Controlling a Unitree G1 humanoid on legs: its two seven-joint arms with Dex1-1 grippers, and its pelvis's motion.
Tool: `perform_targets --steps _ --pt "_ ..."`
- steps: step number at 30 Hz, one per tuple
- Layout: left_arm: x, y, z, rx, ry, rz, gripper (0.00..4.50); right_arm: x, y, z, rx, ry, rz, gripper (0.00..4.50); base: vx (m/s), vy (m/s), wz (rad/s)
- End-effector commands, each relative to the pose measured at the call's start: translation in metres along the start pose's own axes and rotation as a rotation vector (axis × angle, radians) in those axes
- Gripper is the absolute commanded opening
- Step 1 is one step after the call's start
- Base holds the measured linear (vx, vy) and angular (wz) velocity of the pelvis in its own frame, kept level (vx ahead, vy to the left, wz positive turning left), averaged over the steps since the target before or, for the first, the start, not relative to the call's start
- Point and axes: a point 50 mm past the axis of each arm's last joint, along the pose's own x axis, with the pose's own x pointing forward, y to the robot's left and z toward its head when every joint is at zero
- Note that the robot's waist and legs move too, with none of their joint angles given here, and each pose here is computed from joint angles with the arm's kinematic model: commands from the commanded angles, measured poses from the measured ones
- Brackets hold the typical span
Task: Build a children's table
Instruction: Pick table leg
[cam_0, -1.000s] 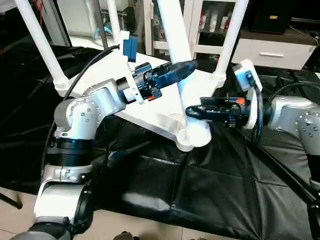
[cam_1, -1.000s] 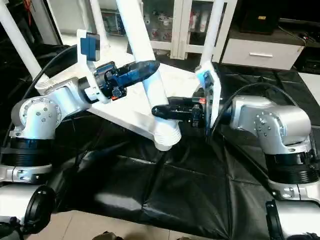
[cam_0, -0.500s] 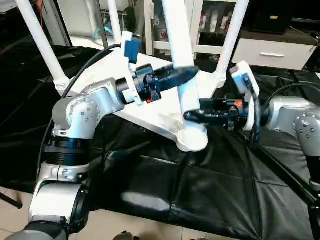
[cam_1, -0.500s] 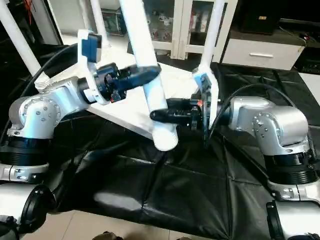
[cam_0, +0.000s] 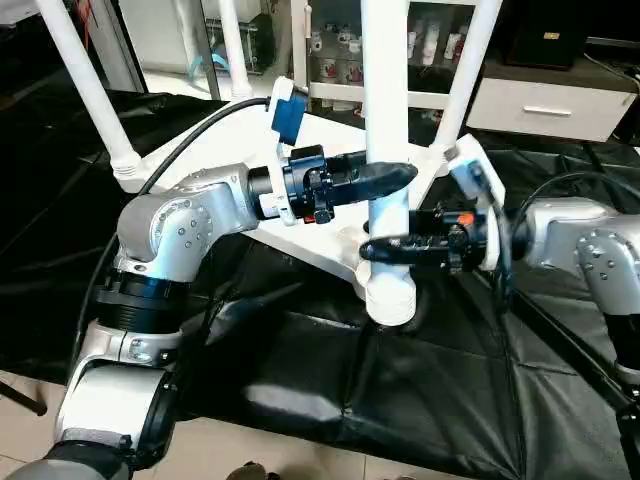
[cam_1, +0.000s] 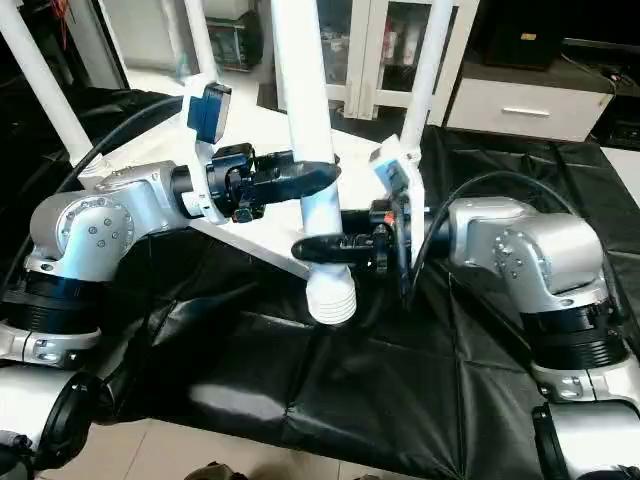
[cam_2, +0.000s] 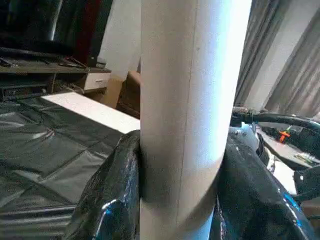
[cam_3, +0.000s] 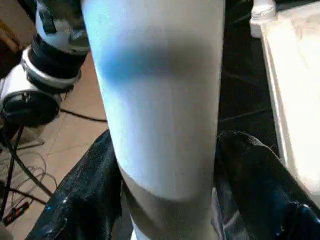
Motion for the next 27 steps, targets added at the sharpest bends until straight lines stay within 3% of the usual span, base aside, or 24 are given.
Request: perform_targets --steps 1,5,7,12,23,25,27 --pt "0.0057 -0.0056 0.0117 0.067 0.008 -0.030 1.84 0.0006 0.0049 0.0074 -0.056 0.012 0.009 2.79 0.000 0.000 0.00" --pt "0.0069 -0.0056 0.0115 0.069 0.013 -0.035 1.84 0.0016 0.0063 0.0031 -0.053 0.035 0.019 2.67 0.000 0.000 0.00" --pt "0.0077 -0.0058 0.0113 0.070 0.016 -0.039 1.84 0.0025 0.0060 0.0024 -0.051 0.036 0.017 2.29 0.000 0.000 0.00" --pt "0.0095 -0.0062 0.0100 0.071 0.026 -0.049 1.84 0.0033 0.0055 0.0031 -0.052 0.030 0.018 2.00 0.000 0.000 0.00" --pt "0.0094 -0.0026 0.0098 0.091 0.026 -0.002 1.83 0.0043 0.0020 0.0034 -0.055 0.000 -0.014 1.89 0.000 0.000 0.00" --pt "0.0057 0.0011 0.0088 0.058 0.030 0.030 2.39 0.0043 -0.0017 0.0041 -0.063 -0.025 -0.052 1.89 0.000 0.000 0.00" --pt "0.0034 0.0025 0.0079 0.034 0.031 0.038 2.53 0.0041 -0.0035 0.0044 -0.062 -0.040 -0.071 1.88 0.000 0.000 0.00"
